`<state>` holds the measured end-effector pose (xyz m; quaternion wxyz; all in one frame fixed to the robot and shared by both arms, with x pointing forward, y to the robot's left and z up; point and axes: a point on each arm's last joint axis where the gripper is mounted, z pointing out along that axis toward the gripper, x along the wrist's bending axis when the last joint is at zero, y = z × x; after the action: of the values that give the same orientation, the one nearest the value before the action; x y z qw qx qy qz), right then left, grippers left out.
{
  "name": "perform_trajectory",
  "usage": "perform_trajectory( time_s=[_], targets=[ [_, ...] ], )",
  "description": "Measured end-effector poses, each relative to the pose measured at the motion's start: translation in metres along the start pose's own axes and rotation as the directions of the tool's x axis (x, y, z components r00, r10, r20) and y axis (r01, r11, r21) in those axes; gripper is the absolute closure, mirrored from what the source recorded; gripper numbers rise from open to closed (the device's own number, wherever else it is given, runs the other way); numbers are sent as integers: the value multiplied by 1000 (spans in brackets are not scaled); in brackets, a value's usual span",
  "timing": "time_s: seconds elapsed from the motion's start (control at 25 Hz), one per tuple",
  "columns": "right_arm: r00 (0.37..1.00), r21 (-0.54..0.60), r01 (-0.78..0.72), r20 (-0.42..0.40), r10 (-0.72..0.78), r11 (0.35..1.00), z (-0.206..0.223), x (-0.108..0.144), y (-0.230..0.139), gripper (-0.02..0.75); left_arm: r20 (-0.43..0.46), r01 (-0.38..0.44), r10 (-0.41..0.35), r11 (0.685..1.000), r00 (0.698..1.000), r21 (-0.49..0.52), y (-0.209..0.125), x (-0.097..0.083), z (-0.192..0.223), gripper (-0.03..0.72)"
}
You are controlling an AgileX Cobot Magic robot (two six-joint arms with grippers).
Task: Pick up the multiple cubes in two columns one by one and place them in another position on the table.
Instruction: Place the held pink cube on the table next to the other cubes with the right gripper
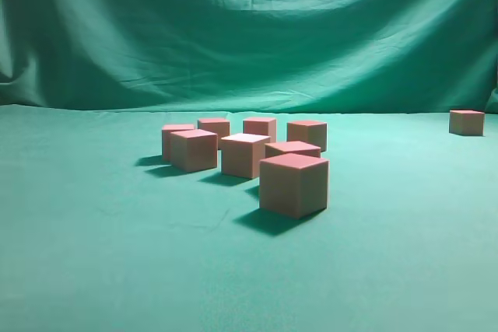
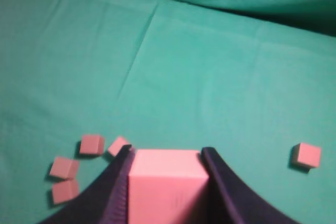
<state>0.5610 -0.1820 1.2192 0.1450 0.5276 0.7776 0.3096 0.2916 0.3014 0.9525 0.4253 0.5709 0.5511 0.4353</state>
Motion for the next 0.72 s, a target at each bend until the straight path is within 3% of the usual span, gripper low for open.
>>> perform_trajectory(
  time_s=[0.32, 0.56, 0.72],
  targets=[
    [991, 211, 102, -107, -81, 972, 9, 49, -76, 472, 0, 0, 0, 1000, 1000, 0, 0, 0, 0, 688],
    [957, 349, 258, -222, -188, 901, 28, 95, -128, 472, 0, 0, 0, 1000, 1000, 0, 0, 0, 0, 688],
    [902, 366, 405, -310, -300, 838, 33, 128, -154, 472, 0, 0, 0, 1000, 1000, 0, 0, 0, 0, 688]
  ],
)
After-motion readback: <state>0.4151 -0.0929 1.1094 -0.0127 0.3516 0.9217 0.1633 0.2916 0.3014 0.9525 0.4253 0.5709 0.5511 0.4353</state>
